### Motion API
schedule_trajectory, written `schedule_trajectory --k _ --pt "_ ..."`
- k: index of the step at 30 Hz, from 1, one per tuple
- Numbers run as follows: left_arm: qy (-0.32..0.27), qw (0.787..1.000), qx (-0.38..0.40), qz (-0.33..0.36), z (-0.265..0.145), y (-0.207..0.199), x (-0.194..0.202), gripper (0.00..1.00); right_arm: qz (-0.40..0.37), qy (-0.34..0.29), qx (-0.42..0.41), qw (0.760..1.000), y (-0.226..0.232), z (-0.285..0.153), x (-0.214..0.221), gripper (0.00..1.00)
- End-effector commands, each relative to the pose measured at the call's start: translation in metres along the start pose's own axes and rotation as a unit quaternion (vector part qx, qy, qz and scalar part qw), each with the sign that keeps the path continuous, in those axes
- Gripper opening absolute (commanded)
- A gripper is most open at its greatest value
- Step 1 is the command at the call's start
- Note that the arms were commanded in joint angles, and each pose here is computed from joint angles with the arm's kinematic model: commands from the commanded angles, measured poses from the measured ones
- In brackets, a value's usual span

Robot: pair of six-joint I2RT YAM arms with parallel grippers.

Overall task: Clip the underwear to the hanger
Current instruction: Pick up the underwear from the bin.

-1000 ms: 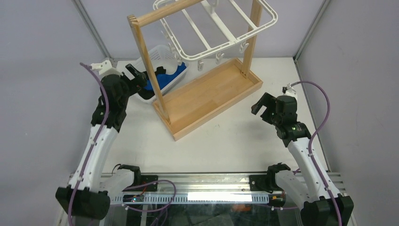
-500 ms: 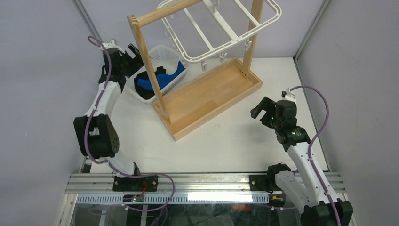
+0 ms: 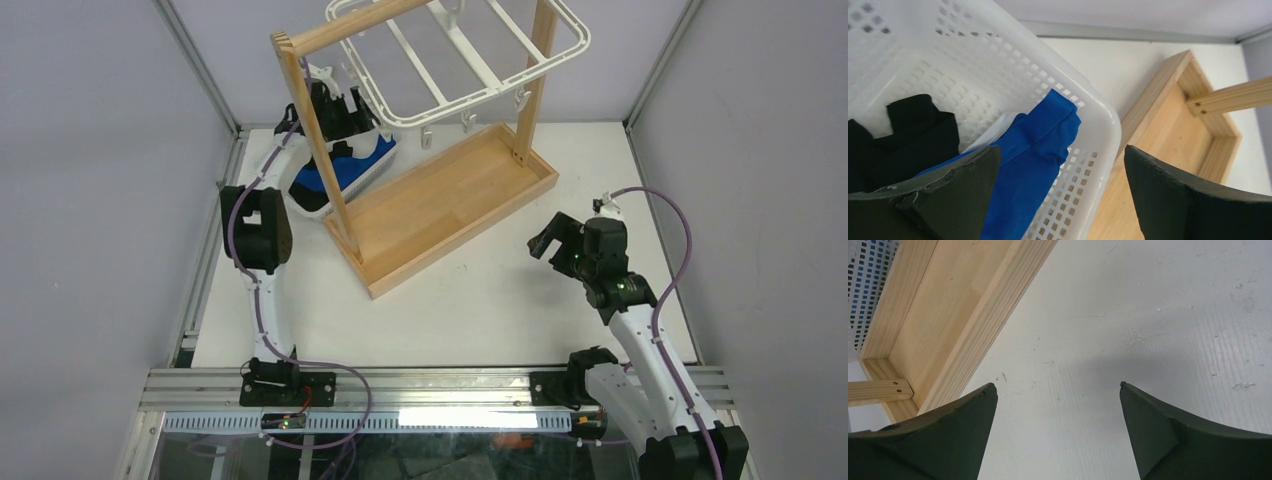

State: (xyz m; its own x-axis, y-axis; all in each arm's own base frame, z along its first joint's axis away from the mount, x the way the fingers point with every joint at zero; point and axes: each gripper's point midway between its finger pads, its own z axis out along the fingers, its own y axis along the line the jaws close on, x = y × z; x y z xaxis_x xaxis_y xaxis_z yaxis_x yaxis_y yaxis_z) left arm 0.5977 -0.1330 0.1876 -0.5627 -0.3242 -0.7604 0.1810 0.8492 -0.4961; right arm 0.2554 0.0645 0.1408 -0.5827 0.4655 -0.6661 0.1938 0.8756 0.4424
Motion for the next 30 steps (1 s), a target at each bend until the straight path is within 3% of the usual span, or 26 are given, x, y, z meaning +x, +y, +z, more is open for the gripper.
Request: schedule_trajectory --k 1,21,25,30 --pt "0.043 0.997 -0.021 0.064 0.014 0.007 0.016 0.99 -0.001 -0.029 -0.034 0.999 0.012 -0.005 -0.012 0.96" --pt "0.14 0.982 -0.055 0.114 0.056 0.036 0.084 0.93 0.007 -0.015 -0.033 0.999 0.007 0.0 0.001 0.95" --pt "0.149 0.98 -0.062 0.114 0.06 0.038 0.094 0.86 0.016 -0.001 -0.043 0.999 0.008 0.003 0.011 0.95" --pt "0.149 0.979 -0.082 0.109 0.063 0.046 0.096 0.68 0.019 0.0 -0.041 0.999 0.005 0.003 0.014 0.95"
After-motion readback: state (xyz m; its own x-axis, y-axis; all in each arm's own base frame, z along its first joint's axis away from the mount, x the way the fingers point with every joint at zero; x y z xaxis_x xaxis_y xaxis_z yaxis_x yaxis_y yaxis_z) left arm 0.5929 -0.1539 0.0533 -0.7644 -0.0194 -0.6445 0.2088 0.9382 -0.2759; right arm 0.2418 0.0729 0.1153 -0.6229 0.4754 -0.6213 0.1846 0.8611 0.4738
